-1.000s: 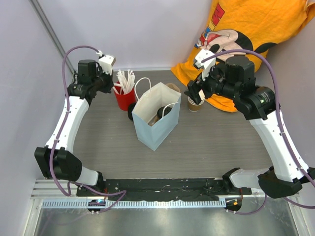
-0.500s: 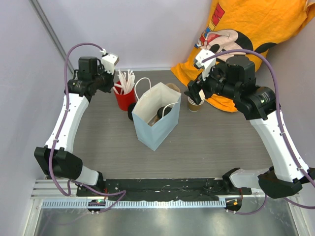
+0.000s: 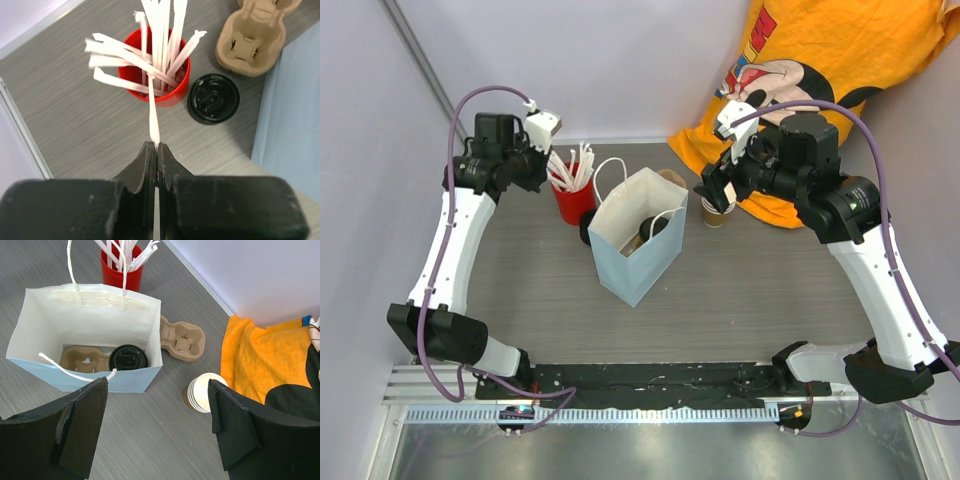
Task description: Pack the takeout coffee
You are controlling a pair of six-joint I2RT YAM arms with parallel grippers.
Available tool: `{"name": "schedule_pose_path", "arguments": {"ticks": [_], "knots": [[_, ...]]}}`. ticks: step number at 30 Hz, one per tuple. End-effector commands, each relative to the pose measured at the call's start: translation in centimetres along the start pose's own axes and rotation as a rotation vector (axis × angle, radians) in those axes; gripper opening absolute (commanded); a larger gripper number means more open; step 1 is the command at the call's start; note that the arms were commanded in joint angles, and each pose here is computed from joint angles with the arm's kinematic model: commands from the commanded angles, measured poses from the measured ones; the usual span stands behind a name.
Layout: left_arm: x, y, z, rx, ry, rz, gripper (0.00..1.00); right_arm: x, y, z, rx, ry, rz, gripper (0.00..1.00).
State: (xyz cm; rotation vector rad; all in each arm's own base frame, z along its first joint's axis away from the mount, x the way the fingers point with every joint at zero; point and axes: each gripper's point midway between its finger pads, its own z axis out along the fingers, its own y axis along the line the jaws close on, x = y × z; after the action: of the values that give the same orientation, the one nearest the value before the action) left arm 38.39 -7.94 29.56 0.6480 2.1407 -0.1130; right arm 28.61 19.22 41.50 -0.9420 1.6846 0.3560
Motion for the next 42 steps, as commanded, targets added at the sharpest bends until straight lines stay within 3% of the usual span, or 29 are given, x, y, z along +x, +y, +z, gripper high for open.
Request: {"name": "schedule_pose_path", "arguments": {"ticks": [1,18,28,33,42], "knots": [[-2.4,-0.2,-4.3,-0.018,-0.076,0.044,0.04,-1.5,-0.2,-1.0,0.015,-0.061,-0.003,0.85],[-6.5,-1.0,-15.3,-0.092,-0.283,0.092,0.04,-1.3,-1.3,-0.9,0.054,-0.052,0.011,0.85],[-8.8,-7.3,-22.9,0.146,-0.505,0.135,0.04,-0.8,-3.2,-0.9,0.135,-0.042,0.032,0.85],[-10.4,-10.9,-25.2,0.348,-0.592,0.149,0.06,-0.3,-4.1,-1.0,0.176,-0.034,0.043,0.85],[-9.2,-13.6,-23.8,0.527,-0.539,0.144,0.05,0.0,-5.1,-1.8,0.224,-0.040,0.055,0.88]]}}
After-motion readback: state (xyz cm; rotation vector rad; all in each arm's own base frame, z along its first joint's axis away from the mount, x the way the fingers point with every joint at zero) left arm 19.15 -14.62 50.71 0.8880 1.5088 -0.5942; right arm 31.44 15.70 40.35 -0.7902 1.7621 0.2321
